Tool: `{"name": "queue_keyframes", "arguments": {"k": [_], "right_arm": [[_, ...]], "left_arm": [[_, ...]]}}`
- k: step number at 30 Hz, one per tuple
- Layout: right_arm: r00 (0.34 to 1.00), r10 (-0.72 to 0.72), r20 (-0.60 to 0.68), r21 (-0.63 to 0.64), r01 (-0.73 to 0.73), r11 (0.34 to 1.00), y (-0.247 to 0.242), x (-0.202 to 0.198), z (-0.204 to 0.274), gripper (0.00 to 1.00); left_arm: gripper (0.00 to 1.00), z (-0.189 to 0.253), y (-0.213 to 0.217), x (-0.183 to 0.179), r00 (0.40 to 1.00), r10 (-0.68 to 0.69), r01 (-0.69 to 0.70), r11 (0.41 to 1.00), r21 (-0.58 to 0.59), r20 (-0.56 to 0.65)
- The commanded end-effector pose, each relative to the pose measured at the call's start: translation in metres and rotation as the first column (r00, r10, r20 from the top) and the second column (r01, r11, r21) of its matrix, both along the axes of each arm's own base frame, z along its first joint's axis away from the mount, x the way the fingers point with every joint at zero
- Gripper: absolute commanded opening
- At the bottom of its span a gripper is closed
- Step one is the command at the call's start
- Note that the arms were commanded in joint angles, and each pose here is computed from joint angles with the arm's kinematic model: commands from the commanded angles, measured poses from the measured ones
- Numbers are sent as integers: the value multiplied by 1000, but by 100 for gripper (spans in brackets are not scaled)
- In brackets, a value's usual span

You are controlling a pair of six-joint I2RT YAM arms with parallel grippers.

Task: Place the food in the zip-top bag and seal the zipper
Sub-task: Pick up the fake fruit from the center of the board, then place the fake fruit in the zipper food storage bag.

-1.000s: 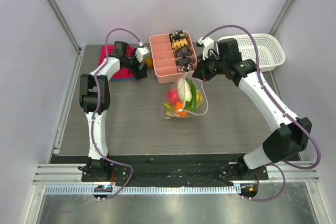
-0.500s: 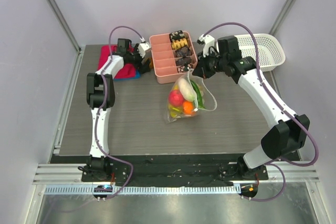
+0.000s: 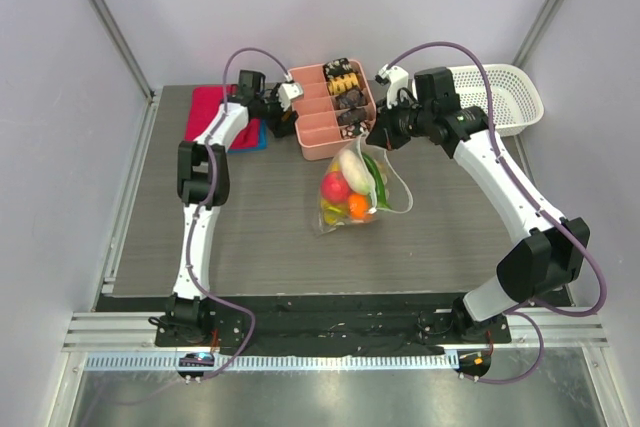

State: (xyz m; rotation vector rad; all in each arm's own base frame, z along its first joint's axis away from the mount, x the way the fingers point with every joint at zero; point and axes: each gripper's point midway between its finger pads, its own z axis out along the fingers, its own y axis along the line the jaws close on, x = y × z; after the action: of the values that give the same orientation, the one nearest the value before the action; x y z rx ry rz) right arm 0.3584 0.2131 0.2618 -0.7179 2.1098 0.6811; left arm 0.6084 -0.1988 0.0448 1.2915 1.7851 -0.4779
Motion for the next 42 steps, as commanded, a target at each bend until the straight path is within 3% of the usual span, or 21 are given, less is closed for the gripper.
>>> {"name": "queue_keyframes", "arguments": {"k": [1,8,14,17,21,24,25,26,28,29,30,35,42], "right_arm": [[997,12,77,46,-16,999,3,0,35,1],[999,32,-9,45,-32,998,13,-21,32,1],[997,-20,-78,16,22,1000,21,-45,26,1],[990,-74,-123,8,75,997,16,-50,21,1],[986,-107,-129,-3,107,994,13,-49,19,1],[979,-135,-152,2,137,991,12,-48,19,1],[973,-154,-174,5,158,987,13,-48,17,1],[970,-160,-184,9,165,986,13,-50,17,1],[962,-176,-209,19,184,983,13,-51,16,1],[957,-185,-223,28,196,980,14,-52,17,1],[955,-187,-231,35,201,979,14,-53,18,1],[950,-203,-236,38,218,975,14,-50,20,1],[948,-203,-243,43,220,975,15,-49,20,1]], "left_arm": [[72,4,2,-20,997,-77,78,996,42,-23],[50,22,12,-70,984,-117,117,993,-11,-134],[35,75,7,-126,961,-179,158,981,-115,-209],[33,115,7,-154,962,-185,153,974,-165,-201],[32,188,-8,-198,952,-170,79,941,-330,-256],[33,245,-27,-236,973,-169,99,922,-375,-159],[33,249,-34,-251,967,-155,65,917,-394,-201],[34,279,-38,-265,983,-148,92,908,-409,-108],[34,290,-62,-288,983,-138,77,904,-420,-118],[34,308,-69,-301,987,-148,106,895,-433,-66],[34,312,-89,-321,979,-198,157,888,-433,-51],[33,319,-130,-349,967,-256,229,885,-406,-12],[36,266,-168,-363,938,-346,324,905,-275,-32]]}}
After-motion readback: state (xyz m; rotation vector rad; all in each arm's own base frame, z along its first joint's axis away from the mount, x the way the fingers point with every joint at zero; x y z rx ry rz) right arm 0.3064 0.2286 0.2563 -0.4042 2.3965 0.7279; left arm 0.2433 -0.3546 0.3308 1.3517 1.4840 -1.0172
